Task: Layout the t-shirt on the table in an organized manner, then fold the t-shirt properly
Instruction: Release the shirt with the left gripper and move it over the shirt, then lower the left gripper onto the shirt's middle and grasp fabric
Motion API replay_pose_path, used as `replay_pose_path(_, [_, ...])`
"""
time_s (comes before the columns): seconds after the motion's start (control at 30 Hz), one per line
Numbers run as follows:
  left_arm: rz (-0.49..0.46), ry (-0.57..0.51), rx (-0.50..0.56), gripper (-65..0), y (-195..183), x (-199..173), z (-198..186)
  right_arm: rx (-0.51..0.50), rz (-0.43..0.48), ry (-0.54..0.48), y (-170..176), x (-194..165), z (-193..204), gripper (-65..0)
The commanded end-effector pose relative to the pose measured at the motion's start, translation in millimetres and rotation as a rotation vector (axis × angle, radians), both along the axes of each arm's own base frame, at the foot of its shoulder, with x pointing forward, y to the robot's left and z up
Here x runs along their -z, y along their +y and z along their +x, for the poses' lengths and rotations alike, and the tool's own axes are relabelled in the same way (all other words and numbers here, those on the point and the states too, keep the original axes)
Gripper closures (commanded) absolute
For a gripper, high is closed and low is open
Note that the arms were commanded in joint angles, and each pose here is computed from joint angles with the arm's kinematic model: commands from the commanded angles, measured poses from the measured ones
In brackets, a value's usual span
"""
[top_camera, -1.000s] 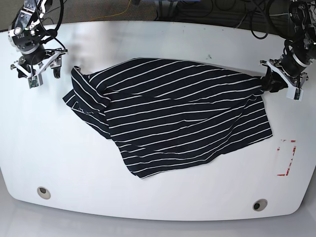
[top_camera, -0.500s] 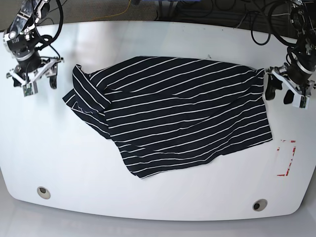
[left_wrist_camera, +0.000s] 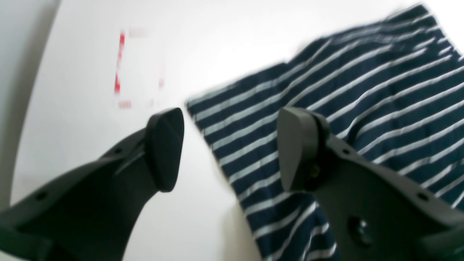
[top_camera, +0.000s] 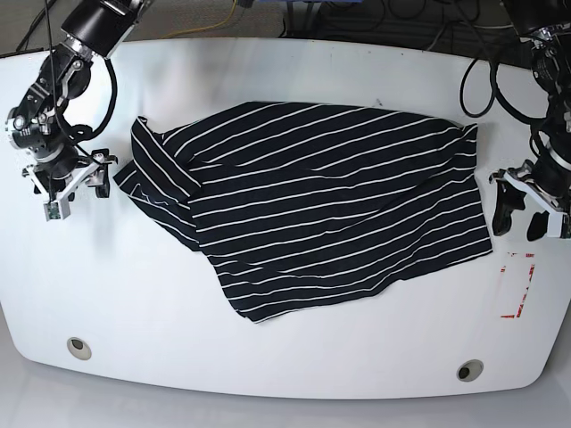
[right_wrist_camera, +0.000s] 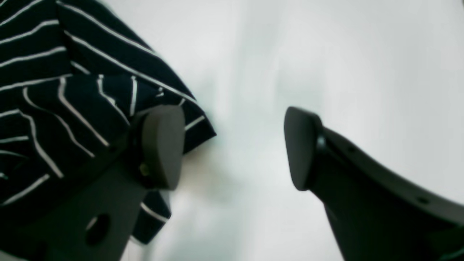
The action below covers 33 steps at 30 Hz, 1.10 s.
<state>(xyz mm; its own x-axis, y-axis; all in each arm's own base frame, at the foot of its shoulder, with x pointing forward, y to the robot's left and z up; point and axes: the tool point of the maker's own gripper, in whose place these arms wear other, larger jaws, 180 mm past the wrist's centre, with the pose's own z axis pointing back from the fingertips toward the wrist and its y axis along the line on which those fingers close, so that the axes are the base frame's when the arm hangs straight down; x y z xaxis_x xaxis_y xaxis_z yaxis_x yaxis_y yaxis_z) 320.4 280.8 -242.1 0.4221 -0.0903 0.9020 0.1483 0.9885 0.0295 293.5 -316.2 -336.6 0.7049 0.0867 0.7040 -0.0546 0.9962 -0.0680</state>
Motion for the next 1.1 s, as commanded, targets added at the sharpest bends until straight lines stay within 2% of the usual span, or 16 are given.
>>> replay_pose_path(0.0, [0.011, -0.068, 0.013, -38.0, -1.1, -20.9, 8.7, 0.005, 0.02, -0.035, -5.4, -6.9, 14.5, -41.8])
replay_pose_path(0.23, [-0.034, -0.109, 0.078, -38.0, -32.8, -26.9, 25.3, 0.026, 0.101, -0.007, -6.2, 9.8, 29.3, -41.8])
replay_pose_path(0.47, [-0.09, -0.141, 0.118, -38.0, -61.9, -30.3, 37.6, 0.034, 0.143, 0.025, -4.5, 23.8, 30.1, -41.8])
replay_pose_path(0.63, [-0.044, -0.11, 0.137, -37.5, -77.7, -17.7, 41.2, 0.037, 0.156, 0.045, -3.2, 31.6, 25.8, -41.8])
replay_pose_path(0.77, [-0.004, -0.084, 0.201, -35.8, -101.7, -8.8, 44.2, 0.038, 0.157, 0.057, -2.1, 35.6, 21.5, -41.8])
replay_pose_path(1.07, [-0.051, -0.078, 0.321, -36.1, -158.3, -2.8, 45.3, -0.029, 0.141, 0.082, 15.5, 40.2, 24.8, -41.7])
